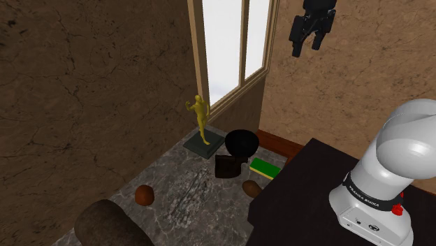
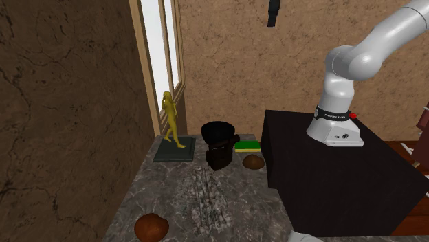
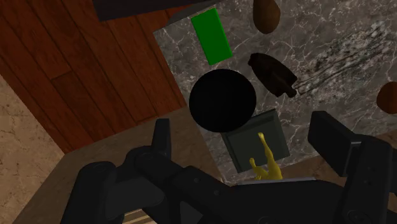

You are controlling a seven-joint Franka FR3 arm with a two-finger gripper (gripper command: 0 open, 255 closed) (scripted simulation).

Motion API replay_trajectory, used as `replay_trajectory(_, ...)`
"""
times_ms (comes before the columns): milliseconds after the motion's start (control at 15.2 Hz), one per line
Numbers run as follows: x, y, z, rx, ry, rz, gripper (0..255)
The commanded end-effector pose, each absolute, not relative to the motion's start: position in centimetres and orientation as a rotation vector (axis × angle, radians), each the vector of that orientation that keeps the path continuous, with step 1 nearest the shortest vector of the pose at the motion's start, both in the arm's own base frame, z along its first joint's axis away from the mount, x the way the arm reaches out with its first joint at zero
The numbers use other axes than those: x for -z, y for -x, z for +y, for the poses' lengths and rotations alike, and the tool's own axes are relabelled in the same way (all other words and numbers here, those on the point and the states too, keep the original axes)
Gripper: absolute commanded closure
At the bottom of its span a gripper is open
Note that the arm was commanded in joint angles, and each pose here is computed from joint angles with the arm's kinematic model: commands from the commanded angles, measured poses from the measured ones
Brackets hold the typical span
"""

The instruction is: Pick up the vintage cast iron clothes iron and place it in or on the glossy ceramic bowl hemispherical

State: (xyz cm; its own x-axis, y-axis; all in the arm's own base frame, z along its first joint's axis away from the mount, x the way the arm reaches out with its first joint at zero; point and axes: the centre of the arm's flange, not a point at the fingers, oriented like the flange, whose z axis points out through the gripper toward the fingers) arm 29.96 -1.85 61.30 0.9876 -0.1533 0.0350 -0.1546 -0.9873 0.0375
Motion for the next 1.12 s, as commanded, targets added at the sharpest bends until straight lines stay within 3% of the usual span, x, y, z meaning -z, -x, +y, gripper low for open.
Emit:
replay_trajectory(0, -61.3, -30.0, -1.8, -0.050, -3.092, -0.240, 0)
replay_trajectory(1056, -42.5, -37.9, 2.6, -0.068, -3.113, 0.281, 0)
